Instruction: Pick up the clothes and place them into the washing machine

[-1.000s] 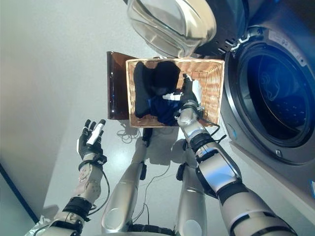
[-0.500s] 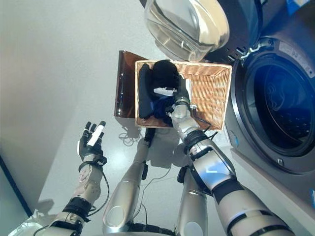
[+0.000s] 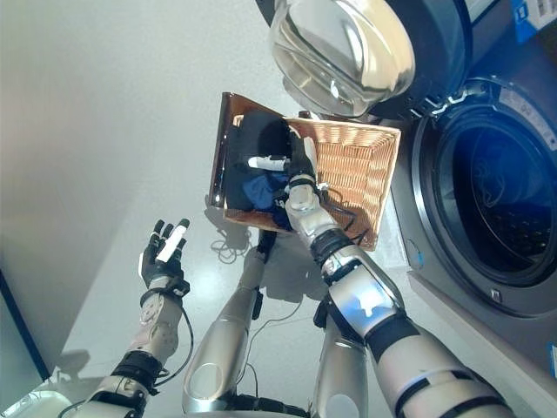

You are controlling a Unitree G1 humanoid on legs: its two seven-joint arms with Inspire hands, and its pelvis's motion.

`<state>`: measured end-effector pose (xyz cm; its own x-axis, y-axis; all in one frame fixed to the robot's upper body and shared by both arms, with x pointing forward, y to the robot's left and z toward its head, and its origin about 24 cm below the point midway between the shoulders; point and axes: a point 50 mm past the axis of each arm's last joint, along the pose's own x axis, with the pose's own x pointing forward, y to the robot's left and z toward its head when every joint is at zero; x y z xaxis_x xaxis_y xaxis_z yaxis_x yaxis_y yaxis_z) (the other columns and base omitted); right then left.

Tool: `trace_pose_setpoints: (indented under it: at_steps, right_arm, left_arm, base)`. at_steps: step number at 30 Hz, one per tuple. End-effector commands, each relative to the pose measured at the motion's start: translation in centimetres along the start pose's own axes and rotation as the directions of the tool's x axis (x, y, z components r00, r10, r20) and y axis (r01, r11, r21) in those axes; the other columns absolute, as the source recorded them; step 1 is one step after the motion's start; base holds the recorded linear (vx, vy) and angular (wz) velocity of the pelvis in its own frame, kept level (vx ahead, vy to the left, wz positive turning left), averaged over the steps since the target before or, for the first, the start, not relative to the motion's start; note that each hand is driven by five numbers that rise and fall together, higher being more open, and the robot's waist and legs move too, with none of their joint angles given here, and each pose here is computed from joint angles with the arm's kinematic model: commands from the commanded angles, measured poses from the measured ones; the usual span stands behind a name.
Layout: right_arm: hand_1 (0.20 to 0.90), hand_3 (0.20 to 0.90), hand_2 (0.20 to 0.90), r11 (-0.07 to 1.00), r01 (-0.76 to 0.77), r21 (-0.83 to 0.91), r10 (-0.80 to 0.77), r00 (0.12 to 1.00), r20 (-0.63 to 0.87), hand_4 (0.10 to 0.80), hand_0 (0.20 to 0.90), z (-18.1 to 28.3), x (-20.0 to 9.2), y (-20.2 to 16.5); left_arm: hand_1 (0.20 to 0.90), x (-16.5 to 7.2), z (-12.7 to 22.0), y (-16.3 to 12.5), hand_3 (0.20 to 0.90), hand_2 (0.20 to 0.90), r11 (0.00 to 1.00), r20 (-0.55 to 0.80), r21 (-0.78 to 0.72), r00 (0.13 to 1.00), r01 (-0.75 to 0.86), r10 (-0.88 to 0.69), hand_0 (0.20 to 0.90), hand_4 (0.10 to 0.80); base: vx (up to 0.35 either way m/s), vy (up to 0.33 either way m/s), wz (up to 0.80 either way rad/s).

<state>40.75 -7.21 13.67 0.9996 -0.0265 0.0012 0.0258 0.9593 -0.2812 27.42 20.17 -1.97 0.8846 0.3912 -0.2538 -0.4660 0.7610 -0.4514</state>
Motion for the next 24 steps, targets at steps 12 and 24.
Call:
trace_pose_setpoints:
  at_steps: [12,24]
  right_arm:
    - [0.900,0.900,0.900,0.972,0.014,-0.235,0.032,0.981,0.190,0.800,0.900,6.6,0.8,1.4]
    - [0.900,0.900,0.900,0.929,0.081,-0.362,-0.007,0.980,0.201,0.800,0.900,7.1,1.4,-0.5]
  left_arm:
    - [0.900,-0.1,3.9,0.7,0.900,0.900,0.998,0.155,0.030,0.986,0.053,-0.057,0.900,0.800]
    - [0.900,-0.8,5.0,-0.8,0.900,0.900,0.990,0.201,0.013,0.969,0.143,-0.143,0.900,0.800]
  base:
    - [-0.001,0.007,0.04]
    - [0.000,0.000,0.00]
